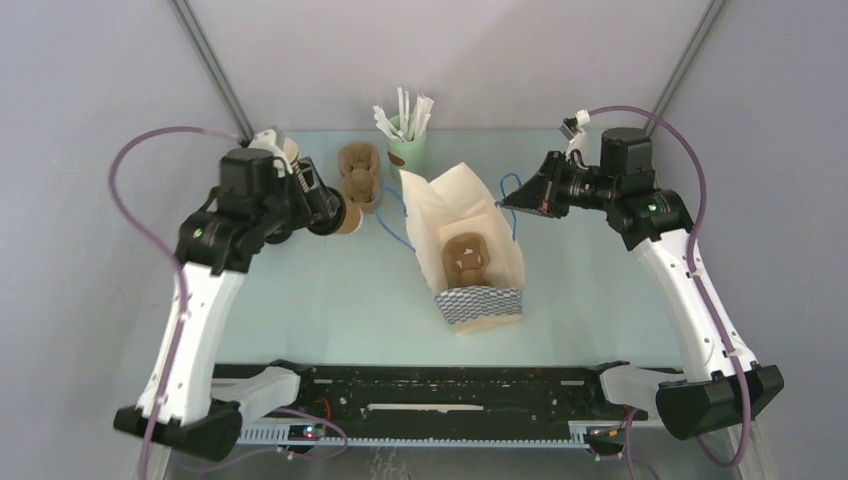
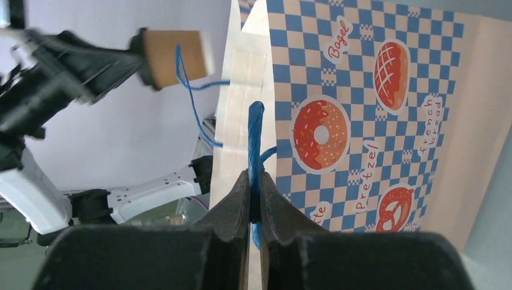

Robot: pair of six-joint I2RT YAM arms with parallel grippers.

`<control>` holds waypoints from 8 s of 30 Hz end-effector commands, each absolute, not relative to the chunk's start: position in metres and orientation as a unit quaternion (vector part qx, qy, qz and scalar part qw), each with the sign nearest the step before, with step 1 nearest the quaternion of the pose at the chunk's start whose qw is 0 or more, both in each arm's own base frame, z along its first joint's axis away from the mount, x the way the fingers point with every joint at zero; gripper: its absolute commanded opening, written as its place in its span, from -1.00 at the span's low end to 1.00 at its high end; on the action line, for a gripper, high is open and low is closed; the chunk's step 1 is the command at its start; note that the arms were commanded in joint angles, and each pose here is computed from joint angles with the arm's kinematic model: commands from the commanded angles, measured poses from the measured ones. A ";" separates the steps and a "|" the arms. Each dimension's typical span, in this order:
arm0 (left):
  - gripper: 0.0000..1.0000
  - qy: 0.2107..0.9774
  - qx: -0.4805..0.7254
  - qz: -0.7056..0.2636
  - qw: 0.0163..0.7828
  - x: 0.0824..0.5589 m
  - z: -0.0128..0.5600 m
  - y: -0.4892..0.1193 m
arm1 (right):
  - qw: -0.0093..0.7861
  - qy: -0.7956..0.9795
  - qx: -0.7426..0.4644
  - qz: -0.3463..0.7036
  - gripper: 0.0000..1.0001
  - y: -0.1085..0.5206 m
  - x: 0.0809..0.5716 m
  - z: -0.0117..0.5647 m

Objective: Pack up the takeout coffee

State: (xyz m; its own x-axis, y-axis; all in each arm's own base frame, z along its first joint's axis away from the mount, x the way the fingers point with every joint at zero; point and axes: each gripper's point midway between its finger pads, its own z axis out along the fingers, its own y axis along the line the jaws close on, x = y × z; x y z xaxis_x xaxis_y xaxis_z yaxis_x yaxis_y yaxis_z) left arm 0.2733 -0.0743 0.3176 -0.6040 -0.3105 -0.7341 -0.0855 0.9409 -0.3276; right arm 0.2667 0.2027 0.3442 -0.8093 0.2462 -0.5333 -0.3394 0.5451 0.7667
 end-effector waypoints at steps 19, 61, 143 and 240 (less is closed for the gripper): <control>-0.16 0.746 0.220 -0.380 0.501 0.162 0.476 -0.212 | 0.390 0.756 -0.069 0.522 -0.86 0.258 0.273 0.396; -0.30 0.803 0.170 -0.280 0.498 0.215 0.312 -0.295 | 0.371 0.683 -0.090 0.623 -0.93 0.281 0.285 0.419; -0.67 0.861 -0.147 -0.155 0.462 0.275 0.241 -0.271 | 0.599 0.638 -0.066 0.480 -1.00 0.323 0.279 0.437; -0.94 0.876 -0.168 -0.166 0.420 0.265 0.181 -0.263 | 0.511 0.775 -0.071 0.364 -0.47 0.262 0.287 0.366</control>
State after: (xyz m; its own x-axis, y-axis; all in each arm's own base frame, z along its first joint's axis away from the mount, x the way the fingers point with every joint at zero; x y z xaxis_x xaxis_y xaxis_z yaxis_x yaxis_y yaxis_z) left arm 0.2658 -0.2700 0.1792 -0.5990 -0.4430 -0.6670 -0.1629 0.8831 -0.4401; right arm 0.2869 0.2788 0.3764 -0.5259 0.4106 -0.7448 -0.4941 0.5652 0.6606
